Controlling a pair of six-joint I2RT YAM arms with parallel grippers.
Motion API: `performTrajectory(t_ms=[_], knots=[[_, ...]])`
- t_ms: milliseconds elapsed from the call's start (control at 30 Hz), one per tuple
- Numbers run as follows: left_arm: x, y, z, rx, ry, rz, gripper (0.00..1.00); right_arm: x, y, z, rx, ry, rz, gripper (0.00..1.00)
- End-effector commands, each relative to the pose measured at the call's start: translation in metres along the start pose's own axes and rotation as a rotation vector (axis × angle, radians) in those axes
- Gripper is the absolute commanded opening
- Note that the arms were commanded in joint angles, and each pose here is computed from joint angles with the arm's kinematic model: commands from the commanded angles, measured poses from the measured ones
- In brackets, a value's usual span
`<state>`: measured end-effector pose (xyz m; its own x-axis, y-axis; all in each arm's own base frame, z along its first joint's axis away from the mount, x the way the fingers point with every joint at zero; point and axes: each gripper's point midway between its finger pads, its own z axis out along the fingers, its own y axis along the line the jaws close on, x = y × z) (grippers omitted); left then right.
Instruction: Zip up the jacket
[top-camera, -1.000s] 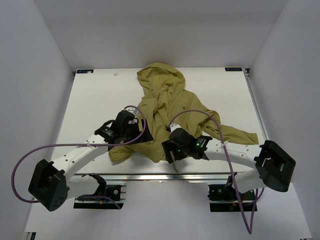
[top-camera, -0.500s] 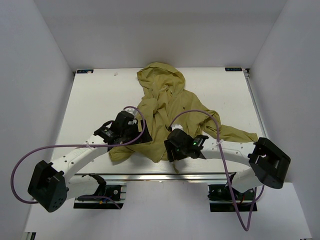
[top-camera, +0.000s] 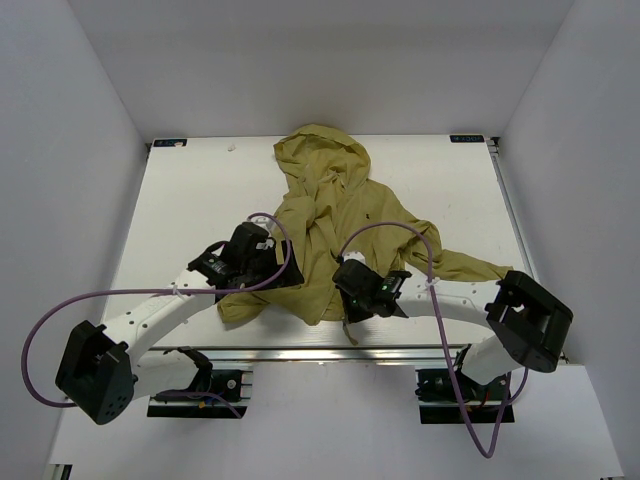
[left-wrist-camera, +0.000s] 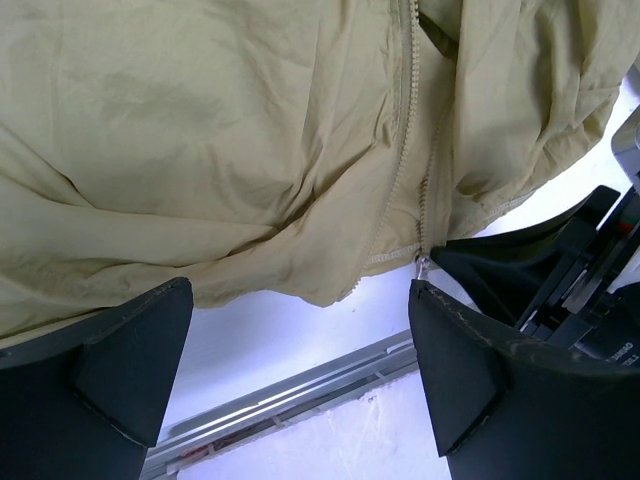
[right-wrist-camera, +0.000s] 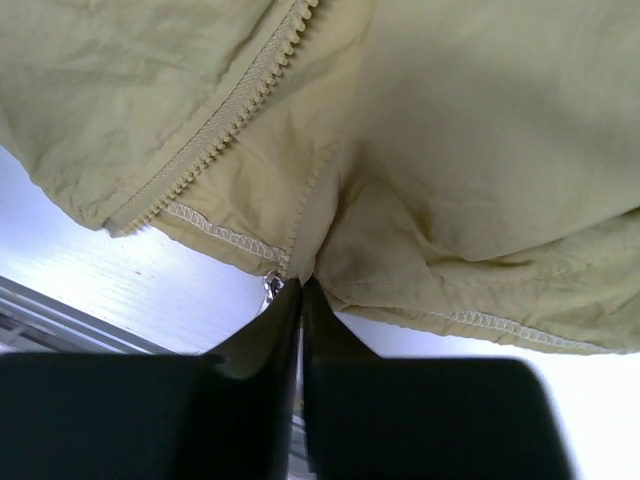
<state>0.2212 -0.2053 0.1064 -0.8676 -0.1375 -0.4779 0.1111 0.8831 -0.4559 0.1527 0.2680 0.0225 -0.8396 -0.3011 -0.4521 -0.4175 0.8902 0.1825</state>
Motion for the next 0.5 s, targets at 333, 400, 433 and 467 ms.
performTrajectory(t_ms=[333, 400, 433, 467], knots=[[0.041, -0.031, -0.01, 0.182, 0.178, 0.098, 0.98, -0.029, 0.001, -0.028, -0.013, -0.136, 0.053, 0.0], [0.05, -0.024, -0.007, 0.108, 0.216, 0.123, 0.98, -0.028, -0.004, -0.032, -0.014, -0.147, 0.064, 0.0], [0.056, -0.031, -0.008, 0.1, 0.231, 0.163, 0.98, -0.031, -0.005, -0.037, -0.027, -0.167, 0.076, 0.0], [0.062, -0.03, -0.007, 0.074, 0.25, 0.178, 0.98, -0.027, -0.008, -0.037, -0.034, -0.164, 0.083, 0.0]])
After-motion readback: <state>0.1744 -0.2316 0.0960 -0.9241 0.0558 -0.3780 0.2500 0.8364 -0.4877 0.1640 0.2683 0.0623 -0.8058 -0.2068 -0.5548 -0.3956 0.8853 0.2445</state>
